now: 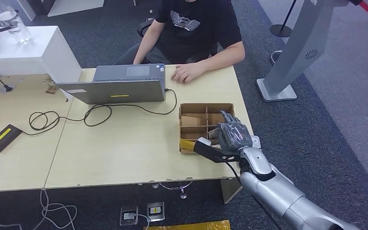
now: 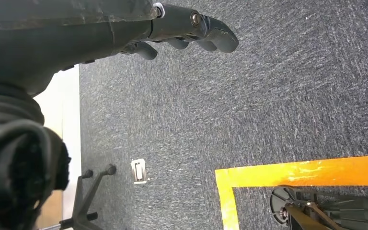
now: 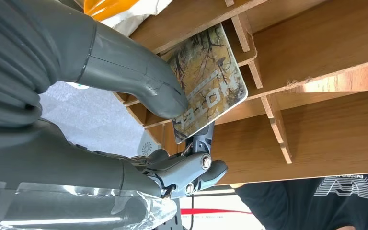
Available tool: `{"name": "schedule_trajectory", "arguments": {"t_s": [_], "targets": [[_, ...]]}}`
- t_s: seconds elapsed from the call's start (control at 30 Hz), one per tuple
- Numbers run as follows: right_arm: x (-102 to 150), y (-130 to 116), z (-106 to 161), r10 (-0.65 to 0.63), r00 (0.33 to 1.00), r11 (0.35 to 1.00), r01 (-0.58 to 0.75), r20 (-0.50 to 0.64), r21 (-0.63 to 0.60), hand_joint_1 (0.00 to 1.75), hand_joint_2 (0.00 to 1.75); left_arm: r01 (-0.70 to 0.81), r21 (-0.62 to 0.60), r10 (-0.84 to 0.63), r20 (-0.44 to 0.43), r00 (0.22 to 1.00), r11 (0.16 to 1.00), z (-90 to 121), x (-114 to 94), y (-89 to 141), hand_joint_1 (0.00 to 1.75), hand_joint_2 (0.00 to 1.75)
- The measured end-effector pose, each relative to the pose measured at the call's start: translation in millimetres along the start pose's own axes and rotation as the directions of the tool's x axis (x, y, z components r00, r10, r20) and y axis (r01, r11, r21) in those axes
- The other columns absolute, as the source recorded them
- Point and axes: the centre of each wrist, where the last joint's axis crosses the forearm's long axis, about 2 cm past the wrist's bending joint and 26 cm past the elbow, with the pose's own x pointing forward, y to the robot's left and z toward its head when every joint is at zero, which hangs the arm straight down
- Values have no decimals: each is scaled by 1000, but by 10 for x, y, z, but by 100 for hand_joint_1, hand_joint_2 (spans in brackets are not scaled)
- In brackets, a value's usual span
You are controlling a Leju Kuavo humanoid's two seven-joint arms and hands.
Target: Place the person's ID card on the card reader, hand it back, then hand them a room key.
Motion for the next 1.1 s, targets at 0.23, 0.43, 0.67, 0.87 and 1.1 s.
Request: {"name": "schedule_trajectory", "arguments": {"t_s": [0.23,0.43,0.67,0.87,1.1], "targets": [[0,-1,-19,6,1000,1000,-6,0,-12,175,175,0,-1,0,0,1000,1000,0,1,0,0,0],[-11,-1,-27,13,1000,1000,-13,-1,-14,175,175,0,-1,0,0,1000,1000,0,1,0,0,0],[4,-312,-131,97,995,958,-100,-25,-268,175,175,-2,0,2,-2,1000,1000,0,-4,-1,0,0],[55,-756,-215,86,996,917,-82,-9,-391,175,175,-10,-1,10,-7,1000,1000,4,-9,-10,0,0],[97,-883,-204,72,997,898,-54,24,-437,175,175,-15,0,15,-9,1000,1000,7,-5,-17,0,0]]}}
